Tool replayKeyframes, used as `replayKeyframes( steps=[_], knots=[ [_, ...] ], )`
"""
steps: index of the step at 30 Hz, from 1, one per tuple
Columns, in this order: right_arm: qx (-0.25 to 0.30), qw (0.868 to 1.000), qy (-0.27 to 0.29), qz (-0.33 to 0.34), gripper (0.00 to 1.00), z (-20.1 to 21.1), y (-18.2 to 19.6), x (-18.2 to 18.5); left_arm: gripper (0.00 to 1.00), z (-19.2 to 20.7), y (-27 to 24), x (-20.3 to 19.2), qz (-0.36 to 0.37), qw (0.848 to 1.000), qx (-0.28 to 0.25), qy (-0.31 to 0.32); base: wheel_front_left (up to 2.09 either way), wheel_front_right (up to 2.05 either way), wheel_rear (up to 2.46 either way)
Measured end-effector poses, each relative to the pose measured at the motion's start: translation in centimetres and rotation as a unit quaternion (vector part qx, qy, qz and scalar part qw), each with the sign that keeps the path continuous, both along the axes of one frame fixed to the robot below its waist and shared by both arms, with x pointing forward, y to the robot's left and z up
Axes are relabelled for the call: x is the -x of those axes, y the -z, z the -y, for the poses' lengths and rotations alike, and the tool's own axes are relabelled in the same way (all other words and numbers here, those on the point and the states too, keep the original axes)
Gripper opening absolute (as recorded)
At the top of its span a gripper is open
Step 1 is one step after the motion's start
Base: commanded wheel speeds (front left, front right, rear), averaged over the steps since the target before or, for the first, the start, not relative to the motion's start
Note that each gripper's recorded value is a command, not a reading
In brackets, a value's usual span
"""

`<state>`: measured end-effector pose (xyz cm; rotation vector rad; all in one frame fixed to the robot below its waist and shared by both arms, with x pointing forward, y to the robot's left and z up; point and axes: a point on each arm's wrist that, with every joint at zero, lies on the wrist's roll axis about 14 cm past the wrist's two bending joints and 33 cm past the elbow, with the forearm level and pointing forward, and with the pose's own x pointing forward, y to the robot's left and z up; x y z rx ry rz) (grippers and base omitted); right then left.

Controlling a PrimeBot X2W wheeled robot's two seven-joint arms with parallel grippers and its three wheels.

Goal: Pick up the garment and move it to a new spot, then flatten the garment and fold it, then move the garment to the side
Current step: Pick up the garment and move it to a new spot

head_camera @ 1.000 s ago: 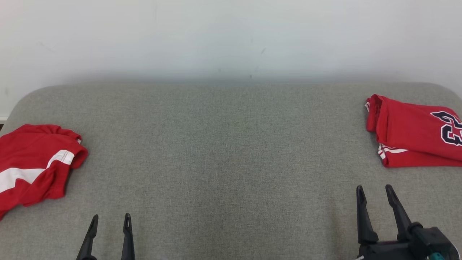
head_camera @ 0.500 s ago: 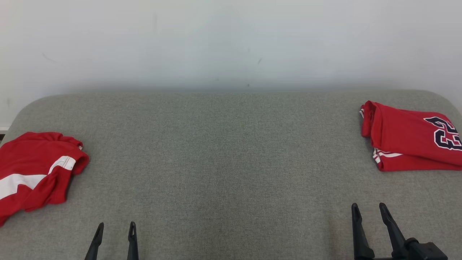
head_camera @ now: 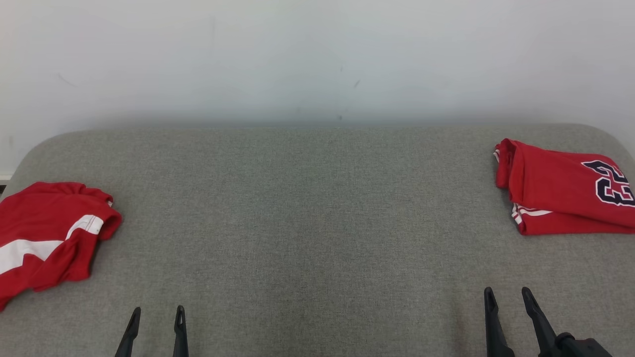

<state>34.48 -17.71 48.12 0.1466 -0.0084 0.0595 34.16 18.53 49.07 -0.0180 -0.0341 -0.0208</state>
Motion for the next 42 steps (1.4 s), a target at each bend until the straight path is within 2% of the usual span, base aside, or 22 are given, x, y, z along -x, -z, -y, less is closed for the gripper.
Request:
replayKeyframes(
  steps=[31,42],
  knots=[
    [-0.001,1.000,0.000,-0.007,1.00,0.0,0.4,0.0,1.00,-0.4,0.3,0.1,-0.005,1.000,0.000,-0.004,0.00,0.00,0.00],
    [-0.002,0.999,-0.038,-0.012,1.00,-2.4,0.7,-1.0,1.00,-2.5,0.4,1.5,-0.007,0.999,0.000,-0.038,0.00,0.00,0.00]
  ],
)
